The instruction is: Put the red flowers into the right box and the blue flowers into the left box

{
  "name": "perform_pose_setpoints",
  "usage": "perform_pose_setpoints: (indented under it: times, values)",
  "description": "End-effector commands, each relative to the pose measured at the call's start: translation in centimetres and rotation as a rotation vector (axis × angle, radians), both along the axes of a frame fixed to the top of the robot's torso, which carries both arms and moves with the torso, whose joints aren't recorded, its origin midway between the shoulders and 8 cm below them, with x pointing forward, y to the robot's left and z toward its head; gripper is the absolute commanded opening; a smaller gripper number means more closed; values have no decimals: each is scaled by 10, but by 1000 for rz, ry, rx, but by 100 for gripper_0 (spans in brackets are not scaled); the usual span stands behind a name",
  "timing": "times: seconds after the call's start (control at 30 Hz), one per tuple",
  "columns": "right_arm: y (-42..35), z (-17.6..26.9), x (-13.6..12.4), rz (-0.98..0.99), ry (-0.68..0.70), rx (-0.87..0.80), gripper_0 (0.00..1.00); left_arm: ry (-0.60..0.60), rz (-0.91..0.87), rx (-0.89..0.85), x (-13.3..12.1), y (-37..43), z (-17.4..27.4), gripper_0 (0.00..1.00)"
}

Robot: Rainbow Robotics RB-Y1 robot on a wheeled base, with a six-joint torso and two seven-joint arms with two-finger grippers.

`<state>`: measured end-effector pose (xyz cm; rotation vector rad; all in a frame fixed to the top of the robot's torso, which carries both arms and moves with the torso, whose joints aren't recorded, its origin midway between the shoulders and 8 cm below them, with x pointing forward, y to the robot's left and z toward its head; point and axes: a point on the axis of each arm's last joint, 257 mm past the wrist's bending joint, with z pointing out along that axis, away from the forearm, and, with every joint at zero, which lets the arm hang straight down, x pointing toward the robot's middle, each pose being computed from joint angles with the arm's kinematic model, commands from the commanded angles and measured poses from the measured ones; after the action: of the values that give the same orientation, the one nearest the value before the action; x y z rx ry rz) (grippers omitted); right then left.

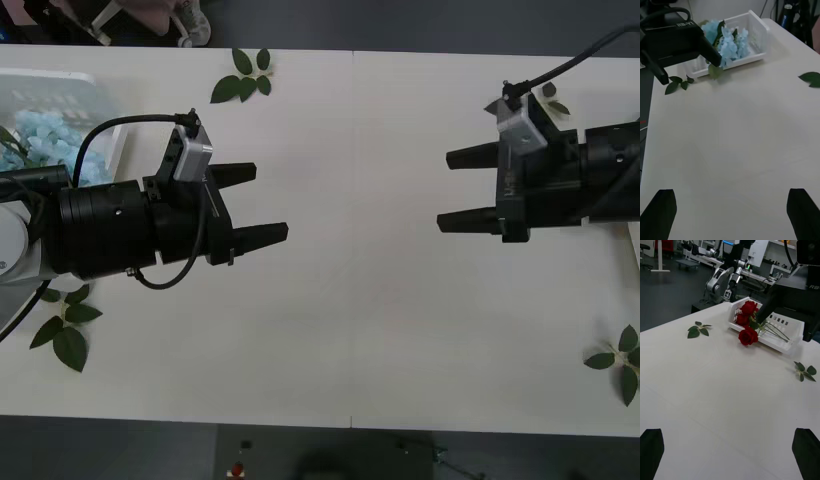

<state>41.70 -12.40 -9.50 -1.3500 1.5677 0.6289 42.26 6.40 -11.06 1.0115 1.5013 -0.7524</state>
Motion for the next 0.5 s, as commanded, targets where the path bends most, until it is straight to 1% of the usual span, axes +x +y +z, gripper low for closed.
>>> perform_pose_setpoints:
  times: [0.03, 0.23, 0.5]
  values:
    - [30, 11, -7, 73, -88, 17, 86, -83, -25, 11, -3, -6, 20, 100]
    - [53, -6, -6, 95, -92, -2, 86, -83, -25, 11, -3, -6, 20, 100]
    - [68, -9, -4, 94, -97, 16, 86, -83, -25, 11, -3, -6, 20, 100]
